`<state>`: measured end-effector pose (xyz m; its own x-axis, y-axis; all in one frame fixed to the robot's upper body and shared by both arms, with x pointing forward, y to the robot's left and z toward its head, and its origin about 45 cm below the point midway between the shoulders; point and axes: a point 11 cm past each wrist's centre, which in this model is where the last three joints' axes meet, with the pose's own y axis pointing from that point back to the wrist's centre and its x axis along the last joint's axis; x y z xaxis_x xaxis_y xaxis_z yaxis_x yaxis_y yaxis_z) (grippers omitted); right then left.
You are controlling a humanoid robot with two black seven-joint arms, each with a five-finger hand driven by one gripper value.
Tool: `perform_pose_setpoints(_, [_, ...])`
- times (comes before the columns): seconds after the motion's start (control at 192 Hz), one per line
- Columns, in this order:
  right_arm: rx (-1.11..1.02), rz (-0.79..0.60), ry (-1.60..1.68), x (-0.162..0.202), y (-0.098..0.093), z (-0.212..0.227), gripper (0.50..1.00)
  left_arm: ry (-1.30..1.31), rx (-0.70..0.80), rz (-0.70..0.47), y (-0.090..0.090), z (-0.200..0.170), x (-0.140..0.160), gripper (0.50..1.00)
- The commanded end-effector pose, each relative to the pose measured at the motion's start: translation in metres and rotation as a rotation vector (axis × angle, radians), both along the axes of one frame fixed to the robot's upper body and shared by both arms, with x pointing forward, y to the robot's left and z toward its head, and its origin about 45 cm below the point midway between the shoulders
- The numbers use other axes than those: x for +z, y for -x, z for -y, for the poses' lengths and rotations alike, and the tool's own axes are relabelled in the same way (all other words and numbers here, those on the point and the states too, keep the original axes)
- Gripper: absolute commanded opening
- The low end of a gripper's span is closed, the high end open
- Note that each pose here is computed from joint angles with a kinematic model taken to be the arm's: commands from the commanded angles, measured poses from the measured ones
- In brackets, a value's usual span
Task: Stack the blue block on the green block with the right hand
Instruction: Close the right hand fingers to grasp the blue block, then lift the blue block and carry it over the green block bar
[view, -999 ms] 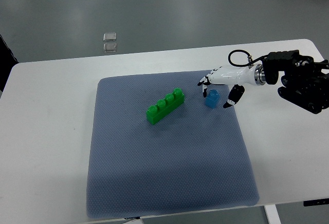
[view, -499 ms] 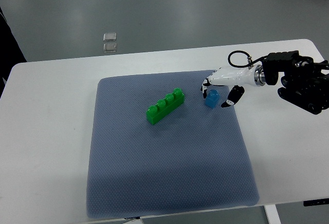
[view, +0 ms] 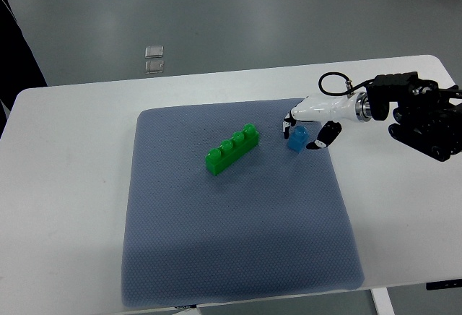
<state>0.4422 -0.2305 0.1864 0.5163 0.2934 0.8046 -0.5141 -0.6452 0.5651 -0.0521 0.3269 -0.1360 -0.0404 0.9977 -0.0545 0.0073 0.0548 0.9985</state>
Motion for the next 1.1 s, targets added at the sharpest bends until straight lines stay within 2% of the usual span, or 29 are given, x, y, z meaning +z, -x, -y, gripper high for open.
perform_pose_setpoints(0.0, [0.001,0.000,-0.001,0.0001,0.0001,-0.0001,0.725,0.000,0.000,0.000,-0.0001,0.0000,0.0000,1.000])
perform_pose_setpoints(0.302, [0.006,-0.006,0.009,-0.0022,0.0017,0.0014,0.658,0.000,0.000,0.000,-0.0001,0.0000,0.0000,1.000])
perform_pose_setpoints(0.733, [0.015,-0.008,0.009,-0.0022,0.0027,-0.0004,0.637,0.000,0.000,0.000,-0.0001,0.0000,0.0000,1.000])
perform_pose_setpoints(0.791, [0.016,-0.007,0.010,-0.0023,0.0027,-0.0004,0.617,0.000,0.000,0.000,-0.0001,0.0000,0.0000,1.000])
perform_pose_setpoints(0.858, [0.017,-0.008,0.009,-0.0022,0.0028,-0.0005,0.615,0.000,0.000,-0.001,0.0008,0.0000,0.0000,1.000])
perform_pose_setpoints(0.864, [0.017,-0.008,0.009,-0.0022,0.0028,-0.0005,0.599,0.000,0.000,-0.001,0.0008,0.0000,0.0000,1.000])
perform_pose_setpoints(0.884, [0.017,-0.008,0.009,-0.0022,0.0028,-0.0005,0.586,0.000,0.000,0.000,-0.0001,0.0000,0.0000,1.000])
perform_pose_setpoints(0.983, [0.019,-0.007,0.008,-0.0015,0.0025,-0.0008,0.554,0.000,0.000,0.000,-0.0001,0.0000,0.0000,1.000])
perform_pose_setpoints(1.092, [0.020,-0.004,0.006,0.0002,0.0017,-0.0015,0.547,0.000,0.000,0.000,-0.0001,0.0000,0.0000,1.000])
